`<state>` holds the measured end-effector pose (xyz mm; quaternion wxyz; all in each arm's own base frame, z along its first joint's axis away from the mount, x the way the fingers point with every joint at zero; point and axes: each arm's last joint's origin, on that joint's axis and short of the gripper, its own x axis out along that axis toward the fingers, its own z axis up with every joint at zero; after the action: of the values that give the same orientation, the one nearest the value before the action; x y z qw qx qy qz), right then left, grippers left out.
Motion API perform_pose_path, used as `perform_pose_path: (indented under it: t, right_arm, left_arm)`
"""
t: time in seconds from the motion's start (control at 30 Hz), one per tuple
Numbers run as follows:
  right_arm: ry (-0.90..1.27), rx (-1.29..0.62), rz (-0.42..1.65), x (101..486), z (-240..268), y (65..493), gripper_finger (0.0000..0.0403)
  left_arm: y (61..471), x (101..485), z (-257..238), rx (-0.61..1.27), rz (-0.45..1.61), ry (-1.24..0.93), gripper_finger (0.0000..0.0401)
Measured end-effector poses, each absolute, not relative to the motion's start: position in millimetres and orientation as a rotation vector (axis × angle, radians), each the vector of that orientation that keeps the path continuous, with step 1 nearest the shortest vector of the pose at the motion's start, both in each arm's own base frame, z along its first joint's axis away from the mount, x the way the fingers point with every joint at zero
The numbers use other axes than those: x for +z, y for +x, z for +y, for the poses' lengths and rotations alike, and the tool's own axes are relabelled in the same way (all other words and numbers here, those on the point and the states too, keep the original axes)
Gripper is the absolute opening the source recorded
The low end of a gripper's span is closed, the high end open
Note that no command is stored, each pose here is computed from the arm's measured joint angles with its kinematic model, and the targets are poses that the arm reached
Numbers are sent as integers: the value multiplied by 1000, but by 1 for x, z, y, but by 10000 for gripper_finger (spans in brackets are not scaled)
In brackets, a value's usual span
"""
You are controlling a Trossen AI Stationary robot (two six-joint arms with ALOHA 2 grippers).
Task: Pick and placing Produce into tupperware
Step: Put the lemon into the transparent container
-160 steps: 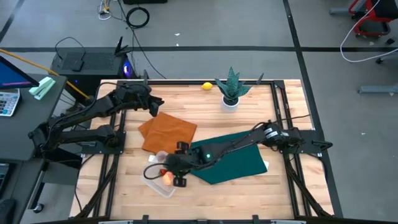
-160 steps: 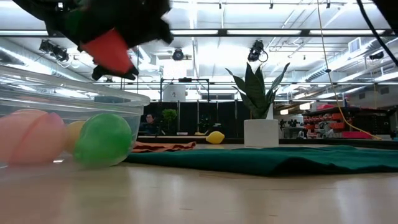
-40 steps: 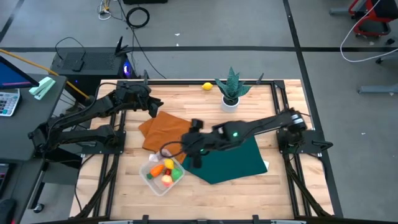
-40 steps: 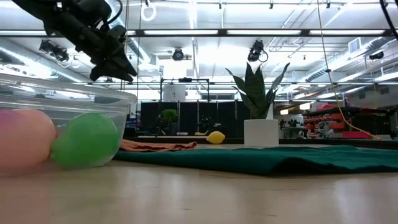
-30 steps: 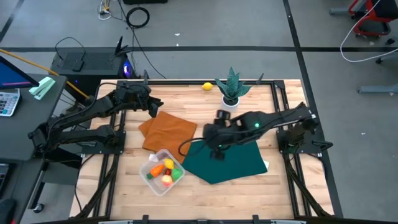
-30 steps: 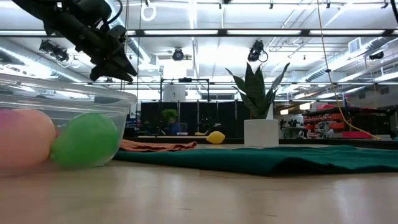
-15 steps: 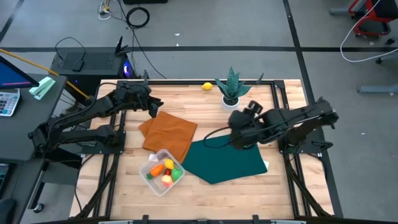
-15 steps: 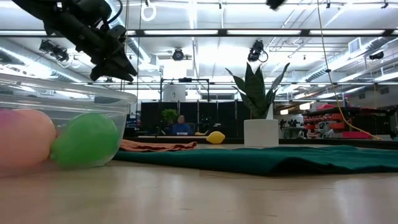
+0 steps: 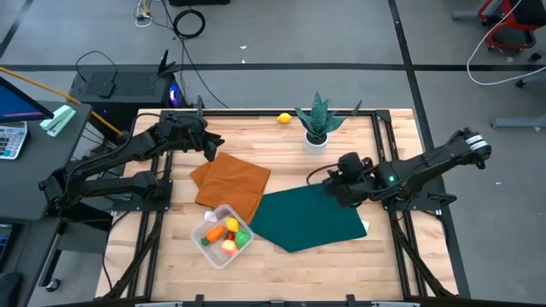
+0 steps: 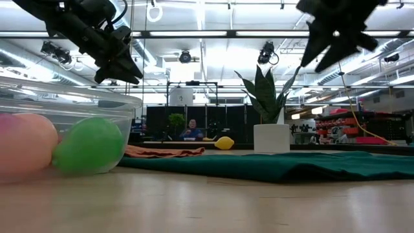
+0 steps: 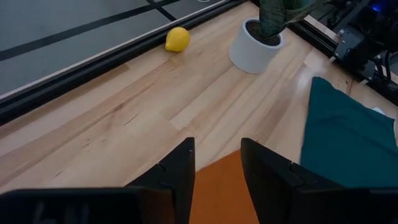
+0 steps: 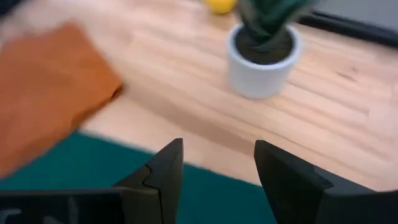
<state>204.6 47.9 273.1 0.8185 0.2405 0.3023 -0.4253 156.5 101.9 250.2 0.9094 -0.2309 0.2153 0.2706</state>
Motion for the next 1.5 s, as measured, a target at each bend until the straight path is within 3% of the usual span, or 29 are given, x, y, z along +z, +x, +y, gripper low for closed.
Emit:
perform_pose_path:
  t: [0.27,0.53,0.9,1.1,1.33,1.5]
  right_arm:
    - [736,-1090,329,262,32,175,165]
    - [900,-1285,179,275,4,138,165]
    - [915,-1401,96,280,-18,130,165]
    - [910,-1451,78,281,-27,130,165]
    - [834,-1393,114,286,-33,138,165]
    - [789,-1355,145,289,-39,144,165]
  left_arm:
    - [156,250,102,558,445,-476,141]
    - [156,250,102,558,447,-477,134]
    - [157,251,102,557,434,-473,137]
    - [161,260,105,553,317,-486,136]
    - [165,268,108,547,216,-513,144]
    - [178,256,115,542,254,-535,145]
